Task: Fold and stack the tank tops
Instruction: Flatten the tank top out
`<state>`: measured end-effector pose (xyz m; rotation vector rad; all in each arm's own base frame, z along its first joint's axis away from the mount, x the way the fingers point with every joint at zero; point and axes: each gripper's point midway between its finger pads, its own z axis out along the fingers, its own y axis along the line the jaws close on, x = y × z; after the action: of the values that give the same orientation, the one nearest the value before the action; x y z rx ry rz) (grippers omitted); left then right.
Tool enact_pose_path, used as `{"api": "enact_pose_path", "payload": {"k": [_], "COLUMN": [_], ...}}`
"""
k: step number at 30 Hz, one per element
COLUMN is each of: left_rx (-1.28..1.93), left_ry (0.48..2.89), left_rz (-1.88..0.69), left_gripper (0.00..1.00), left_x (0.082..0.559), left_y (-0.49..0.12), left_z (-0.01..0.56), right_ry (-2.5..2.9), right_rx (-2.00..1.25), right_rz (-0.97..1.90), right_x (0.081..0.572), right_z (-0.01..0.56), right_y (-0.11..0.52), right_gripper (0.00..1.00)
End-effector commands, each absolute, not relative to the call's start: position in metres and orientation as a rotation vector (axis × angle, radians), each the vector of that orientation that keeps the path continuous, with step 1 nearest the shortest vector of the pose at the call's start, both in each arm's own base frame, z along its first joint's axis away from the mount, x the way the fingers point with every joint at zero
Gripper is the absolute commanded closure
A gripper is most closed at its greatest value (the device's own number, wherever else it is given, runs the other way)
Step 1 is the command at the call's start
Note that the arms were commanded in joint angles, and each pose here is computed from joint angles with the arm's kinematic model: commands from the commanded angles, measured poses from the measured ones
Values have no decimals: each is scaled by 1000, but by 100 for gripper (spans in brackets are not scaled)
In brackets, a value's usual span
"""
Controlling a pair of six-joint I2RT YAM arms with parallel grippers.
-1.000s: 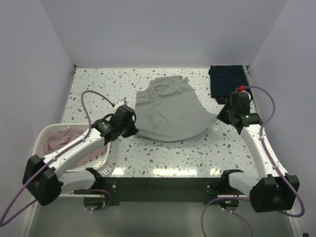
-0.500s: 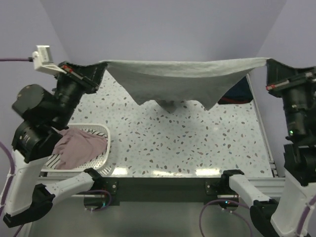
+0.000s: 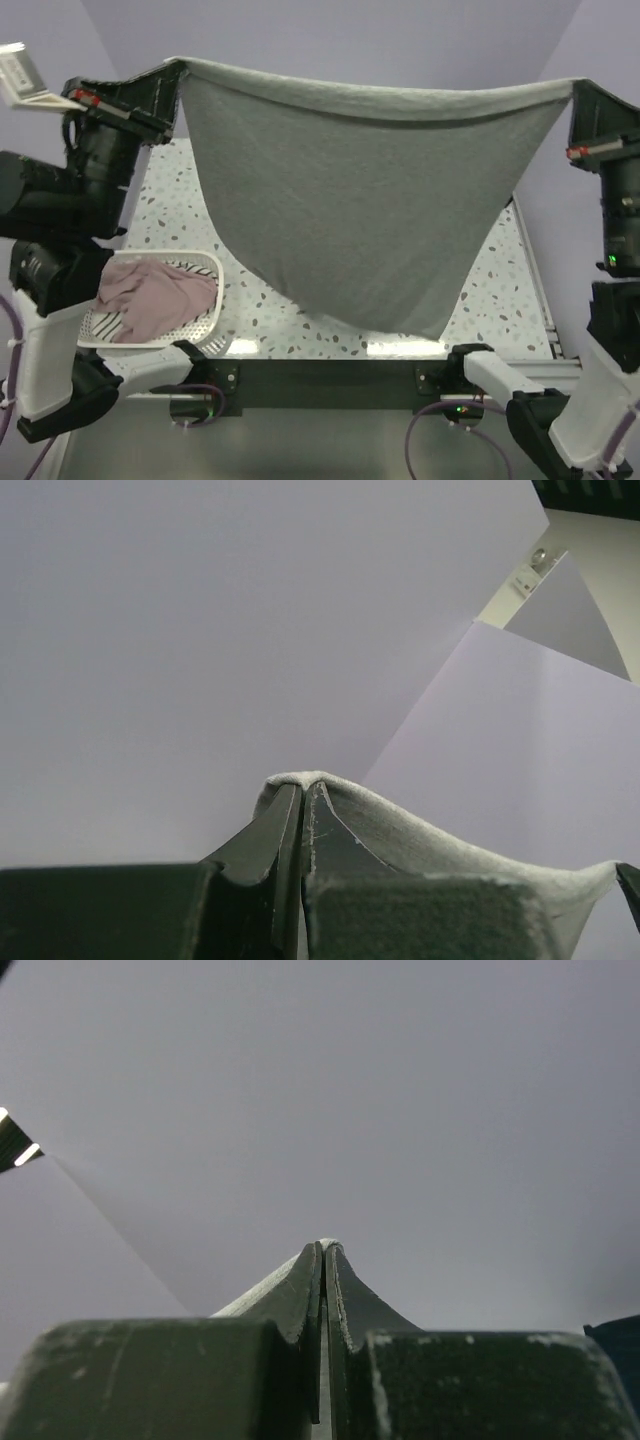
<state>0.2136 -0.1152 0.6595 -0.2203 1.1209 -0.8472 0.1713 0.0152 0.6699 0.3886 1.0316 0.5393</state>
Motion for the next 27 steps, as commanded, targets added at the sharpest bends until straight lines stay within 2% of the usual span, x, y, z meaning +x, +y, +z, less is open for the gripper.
{"api": "enact_pose_path", "payload": {"k": [1, 4, 6, 7, 8, 9, 10, 11, 12, 13, 14, 16, 18, 20, 23, 24, 26, 27], "left_rx": [-214, -126, -122, -86, -97, -90, -40, -39, -38, 11, 16, 28, 66, 76, 133, 142, 140, 147], "left_ry": [1169, 1243, 1268, 1332, 1311, 1364, 1336, 1316, 1379, 1268, 1236, 1158, 980, 902, 764, 732, 679, 671], "left_rz": [-716, -706, -708, -792, -792, -806, -857, -852, -855, -894, -916, -1016, -1042, -1034, -1000, -1018, -1027, -1035], "left_gripper": [100, 100, 100, 100, 100, 100, 100, 100, 100, 100, 100, 100, 100, 100, 100, 100, 100, 100], "left_x": [268, 316, 355, 382, 405, 441, 448, 466, 511, 509, 519, 539, 524, 517, 481, 471, 456, 450], "left_y": [-140, -178, -174, -194, -181, -189, -196, -188, -196, -188, -185, -181, -153, -134, -109, -106, -70, -62], "left_z": [646, 621, 607, 583, 581, 554, 564, 567, 532, 575, 582, 589, 625, 632, 672, 680, 693, 696], "right_ry": [1178, 1281, 1310, 1388, 1379, 1399, 1440, 1407, 1404, 1463, 1400, 1372, 1296, 1191, 1117, 1059, 1077, 1044], "right_rx": [386, 358, 364, 337, 321, 312, 312, 281, 277, 281, 259, 254, 243, 228, 247, 252, 278, 271], "right_rz": [520, 552, 549, 578, 590, 598, 603, 630, 643, 652, 662, 667, 657, 647, 601, 574, 546, 540], "right_x": [257, 320, 355, 391, 404, 423, 454, 468, 480, 515, 515, 531, 538, 518, 506, 479, 476, 457], "right_z": [637, 604, 588, 563, 564, 555, 534, 541, 541, 512, 543, 553, 580, 617, 630, 652, 642, 655], "right_y": [25, 40, 42, 54, 58, 61, 65, 71, 73, 79, 79, 80, 77, 71, 58, 50, 43, 38], "right_gripper": [100, 100, 100, 100, 100, 100, 100, 100, 100, 100, 100, 100, 100, 100, 100, 100, 100, 100]}}
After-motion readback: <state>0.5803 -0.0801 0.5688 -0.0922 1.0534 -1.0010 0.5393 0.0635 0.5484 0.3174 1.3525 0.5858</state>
